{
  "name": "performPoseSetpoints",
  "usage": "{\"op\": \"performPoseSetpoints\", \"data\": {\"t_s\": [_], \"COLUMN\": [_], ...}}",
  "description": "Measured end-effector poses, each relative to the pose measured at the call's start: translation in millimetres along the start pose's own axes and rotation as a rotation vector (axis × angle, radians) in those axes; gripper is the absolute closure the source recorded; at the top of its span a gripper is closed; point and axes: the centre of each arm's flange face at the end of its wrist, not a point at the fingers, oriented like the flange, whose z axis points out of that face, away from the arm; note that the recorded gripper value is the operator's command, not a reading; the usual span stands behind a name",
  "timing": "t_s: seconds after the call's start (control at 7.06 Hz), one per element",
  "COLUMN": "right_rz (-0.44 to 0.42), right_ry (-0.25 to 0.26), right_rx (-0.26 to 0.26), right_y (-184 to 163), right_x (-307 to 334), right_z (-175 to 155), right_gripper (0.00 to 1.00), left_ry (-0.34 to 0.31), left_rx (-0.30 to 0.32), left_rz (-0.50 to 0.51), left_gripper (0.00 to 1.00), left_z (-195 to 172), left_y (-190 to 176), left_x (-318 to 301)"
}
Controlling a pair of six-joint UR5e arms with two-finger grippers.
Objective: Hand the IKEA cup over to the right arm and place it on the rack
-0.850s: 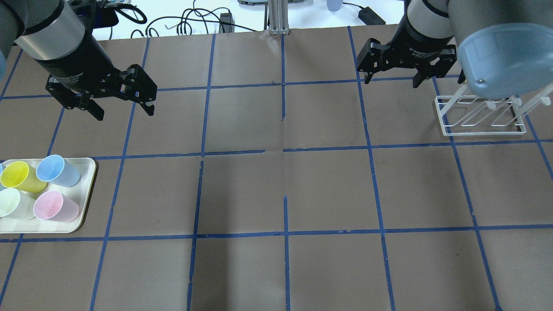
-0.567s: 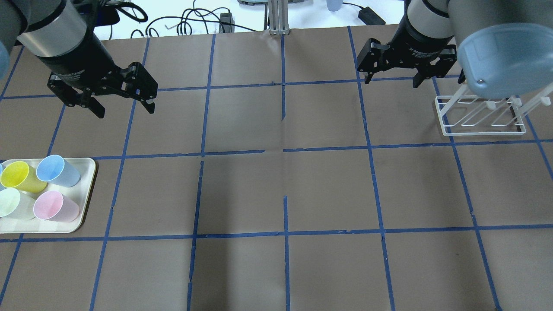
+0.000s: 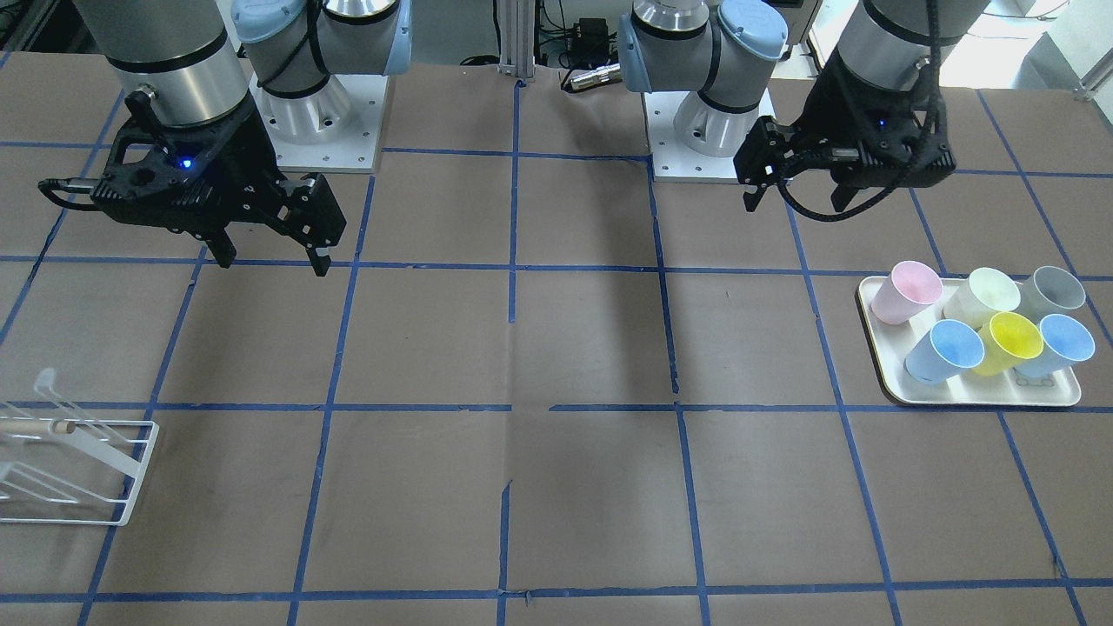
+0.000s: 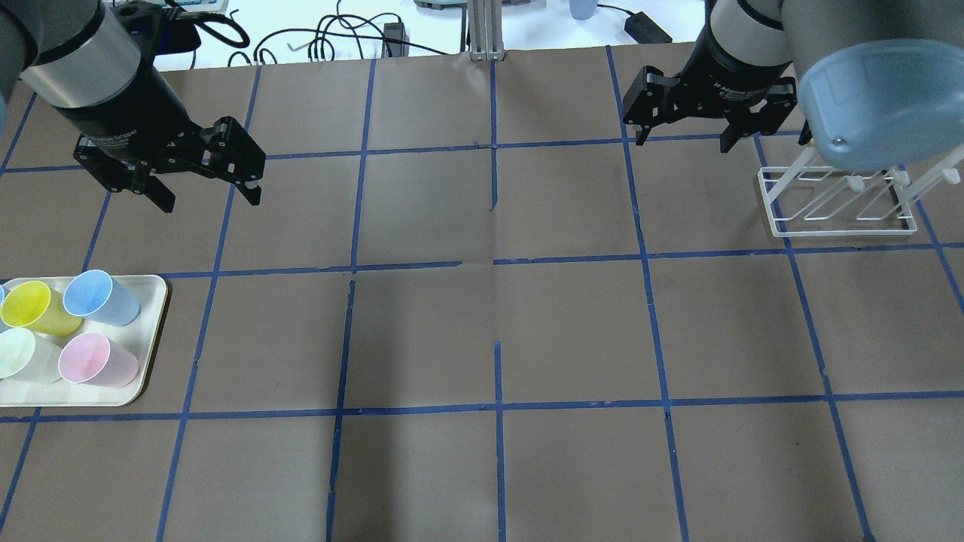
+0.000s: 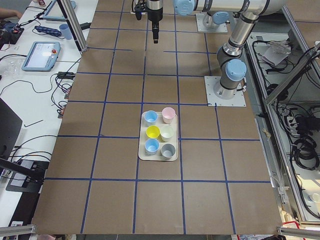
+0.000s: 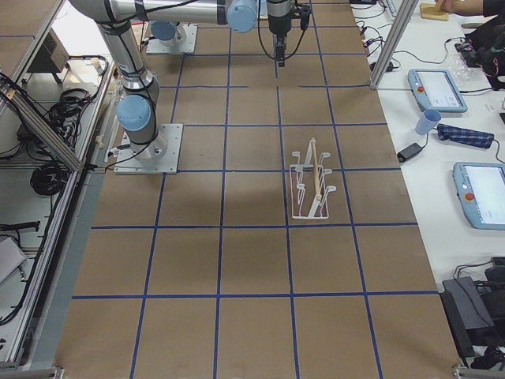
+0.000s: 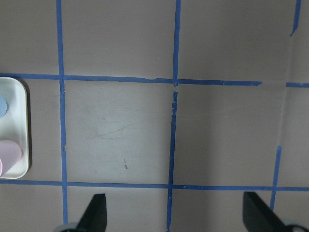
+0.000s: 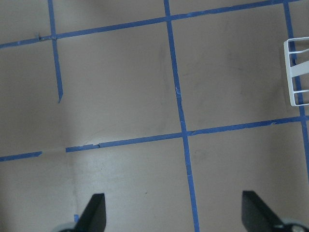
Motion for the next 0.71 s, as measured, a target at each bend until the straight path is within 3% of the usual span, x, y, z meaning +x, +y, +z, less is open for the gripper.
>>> {"op": "performPoseSetpoints", "data": {"t_s": [0.43, 0.71], "right_rz": [-0.002, -0.004], "right_ry": [0.002, 0.002], "right_rx": [0.002, 0.003], "right_y": [-0.5, -0.8], "right_x": [0.1, 0.1], "right_z": [-1.0, -1.6], "right_gripper": [0.00, 0.00], "left_ry": [0.012, 0.037], "left_rx": [-0.027, -0.053], "left_rz": [0.079, 0.186], "left_gripper": [0.00, 0.00], "left_z": [13.0, 45.0], "left_y": [-10.2, -17.7], "left_x": [-131.9, -211.0]}}
